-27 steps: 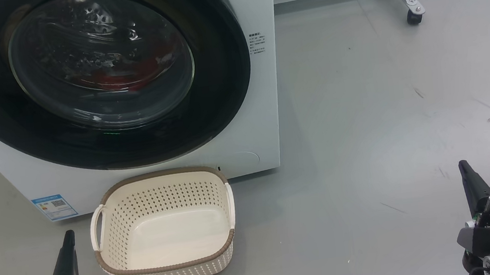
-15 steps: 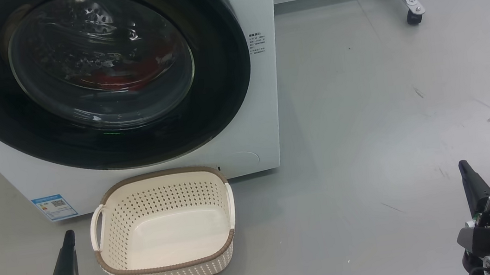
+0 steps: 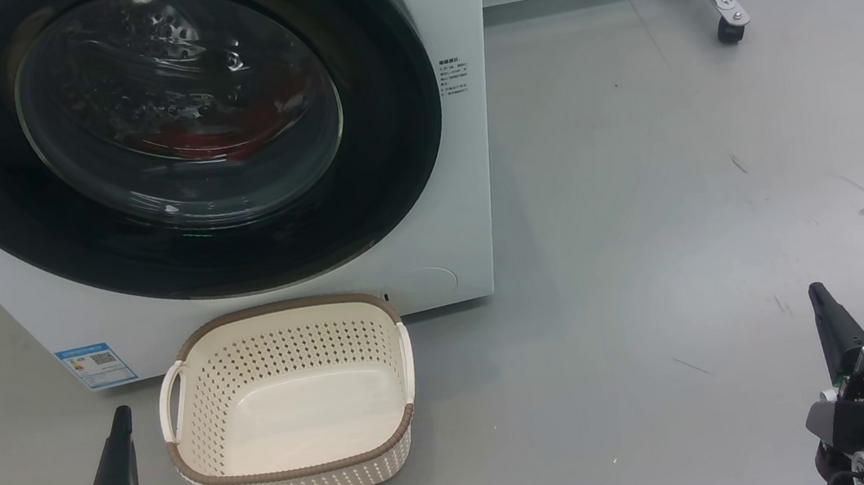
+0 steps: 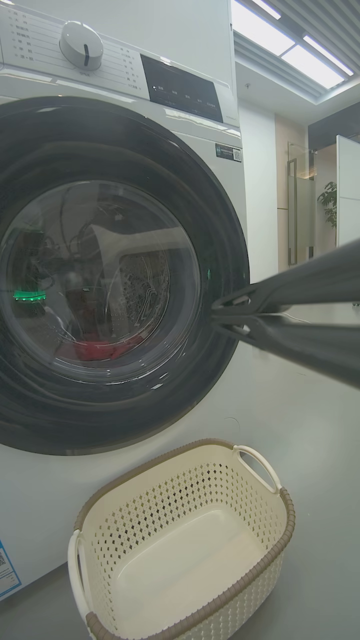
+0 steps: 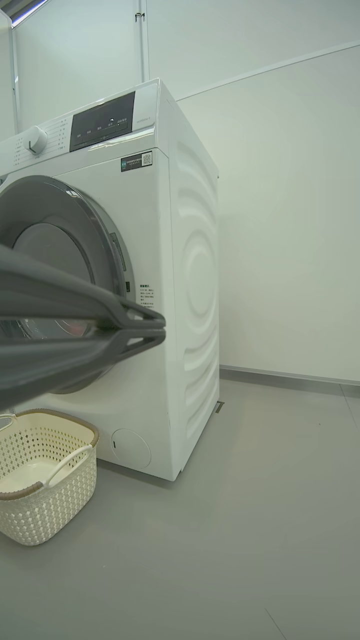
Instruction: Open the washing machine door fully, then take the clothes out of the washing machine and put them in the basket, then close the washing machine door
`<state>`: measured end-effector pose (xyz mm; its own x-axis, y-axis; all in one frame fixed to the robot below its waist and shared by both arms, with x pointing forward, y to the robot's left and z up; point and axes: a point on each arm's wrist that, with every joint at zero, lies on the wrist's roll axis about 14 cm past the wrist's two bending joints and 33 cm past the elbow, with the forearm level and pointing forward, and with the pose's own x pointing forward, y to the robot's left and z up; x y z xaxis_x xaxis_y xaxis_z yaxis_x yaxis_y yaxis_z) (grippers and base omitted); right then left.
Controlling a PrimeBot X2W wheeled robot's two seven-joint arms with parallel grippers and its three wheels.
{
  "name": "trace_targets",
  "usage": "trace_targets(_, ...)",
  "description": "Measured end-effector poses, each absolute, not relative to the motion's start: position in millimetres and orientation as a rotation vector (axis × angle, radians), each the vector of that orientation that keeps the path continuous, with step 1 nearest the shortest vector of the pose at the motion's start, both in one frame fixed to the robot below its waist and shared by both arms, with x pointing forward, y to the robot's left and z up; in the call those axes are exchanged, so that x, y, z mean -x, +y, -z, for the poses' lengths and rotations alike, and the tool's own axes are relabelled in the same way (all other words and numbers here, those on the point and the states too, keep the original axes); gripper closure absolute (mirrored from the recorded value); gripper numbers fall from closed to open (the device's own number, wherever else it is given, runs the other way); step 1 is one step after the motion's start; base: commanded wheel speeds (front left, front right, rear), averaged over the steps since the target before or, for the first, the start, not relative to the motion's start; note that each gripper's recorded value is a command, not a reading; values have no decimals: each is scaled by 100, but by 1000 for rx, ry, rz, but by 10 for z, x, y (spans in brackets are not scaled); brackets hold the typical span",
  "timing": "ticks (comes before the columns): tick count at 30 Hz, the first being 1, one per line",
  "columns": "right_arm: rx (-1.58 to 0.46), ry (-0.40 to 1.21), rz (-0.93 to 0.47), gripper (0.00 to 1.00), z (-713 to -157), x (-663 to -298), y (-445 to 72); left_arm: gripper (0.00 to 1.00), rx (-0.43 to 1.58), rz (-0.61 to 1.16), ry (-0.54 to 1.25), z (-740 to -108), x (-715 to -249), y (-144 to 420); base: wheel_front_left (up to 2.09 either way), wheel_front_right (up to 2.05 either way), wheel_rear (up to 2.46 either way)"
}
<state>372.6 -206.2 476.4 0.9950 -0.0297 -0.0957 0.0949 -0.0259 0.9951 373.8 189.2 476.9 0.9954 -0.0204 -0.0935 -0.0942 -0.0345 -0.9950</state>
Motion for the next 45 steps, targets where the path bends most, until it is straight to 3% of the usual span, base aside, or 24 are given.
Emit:
trace_targets(15,-1594,51,99,100,-4764,-3726,-2061,100,1605,-60,89,-4769,-3738,1892,0,0,0)
trace_targets(16,-1594,51,100,0,-4764,-3726,-2061,0,1605,-60,89,-4769,-3738,1892,0,0,0)
trace_targets(17,-1595,57,106,100,-4738,-3715,-2058,100,1608,-67,96,-4740,-3728,1889,0,0,0)
trace_targets(18,-1601,70,119,100,-4684,-3691,-2045,100,1612,-80,108,-4688,-3705,1881,0,0,0)
trace_targets(19,-1607,87,136,0,-4612,-3652,-2029,0,1618,-96,124,-4623,-3669,1867,0,0,0)
trace_targets(24,-1626,146,197,0,-4365,-3492,-1968,0,1635,-149,182,-4397,-3530,1798,0,0,0)
trace_targets(45,-1525,112,191,0,-4454,-3528,-2002,0,1566,-130,146,-4506,-3579,1735,0,0,0)
